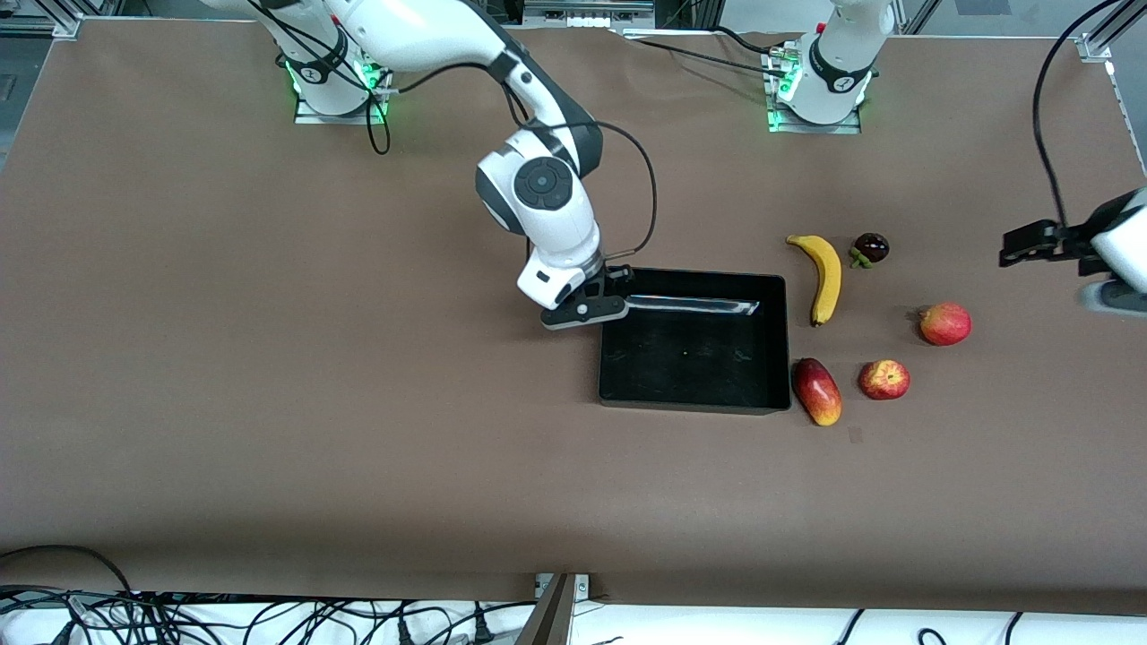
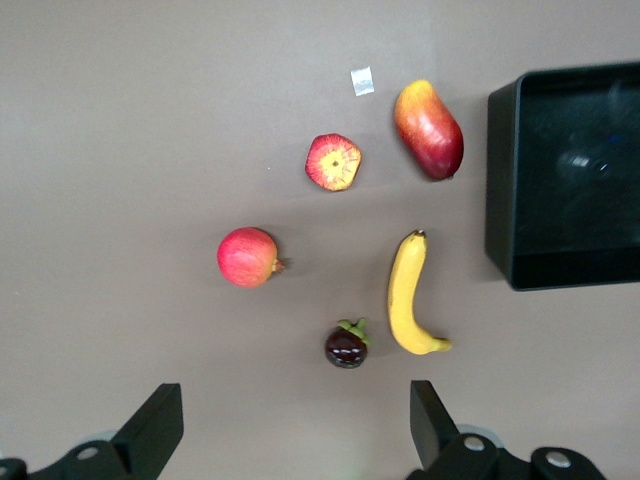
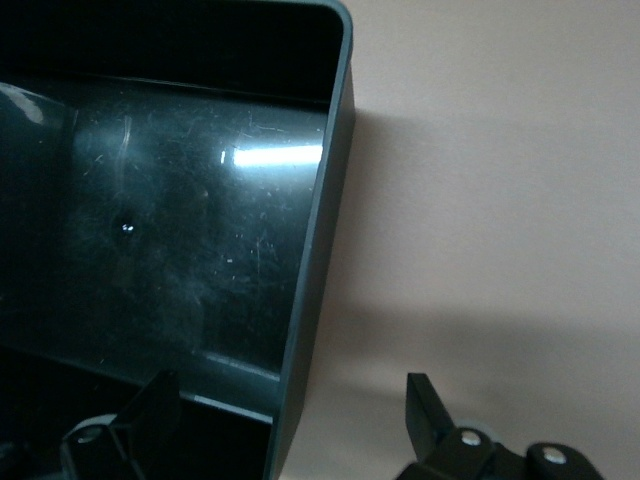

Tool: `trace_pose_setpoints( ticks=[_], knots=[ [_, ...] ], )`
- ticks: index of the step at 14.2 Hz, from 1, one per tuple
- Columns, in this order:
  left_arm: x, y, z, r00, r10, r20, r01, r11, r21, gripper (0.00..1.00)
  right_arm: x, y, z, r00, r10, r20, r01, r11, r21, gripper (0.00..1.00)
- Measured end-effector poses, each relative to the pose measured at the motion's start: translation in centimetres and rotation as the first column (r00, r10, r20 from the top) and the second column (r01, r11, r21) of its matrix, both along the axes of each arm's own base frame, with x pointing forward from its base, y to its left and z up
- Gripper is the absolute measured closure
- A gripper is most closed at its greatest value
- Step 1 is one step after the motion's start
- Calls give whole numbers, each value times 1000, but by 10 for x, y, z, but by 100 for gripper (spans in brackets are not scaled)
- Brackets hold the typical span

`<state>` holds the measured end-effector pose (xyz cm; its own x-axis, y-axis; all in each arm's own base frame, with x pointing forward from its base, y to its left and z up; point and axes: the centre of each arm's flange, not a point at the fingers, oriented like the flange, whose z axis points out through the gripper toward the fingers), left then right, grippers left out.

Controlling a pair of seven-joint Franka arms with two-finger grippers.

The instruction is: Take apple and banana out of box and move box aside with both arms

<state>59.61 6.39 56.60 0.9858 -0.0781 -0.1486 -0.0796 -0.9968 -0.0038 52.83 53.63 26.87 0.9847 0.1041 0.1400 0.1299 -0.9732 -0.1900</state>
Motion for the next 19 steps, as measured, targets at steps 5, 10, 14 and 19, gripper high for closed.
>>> trace_pose_setpoints(
  ticks=[5,10,14,19],
  knots=[
    [-9,4,8,998,37,48,-39,999,30,0,-1,4,-20,999,29,33,-28,999,-23,31],
    [-36,-39,20,989,89,116,-94,995,37,0,4,0,-27,997,48,56,-45,997,-57,87],
    [-36,-49,17,988,102,118,-107,994,34,0,32,-28,0,999,24,45,-20,996,-91,94],
    [-34,-66,13,991,76,110,-80,996,35,0,107,-160,103,999,42,-4,-42,988,-149,95]
  ],
)
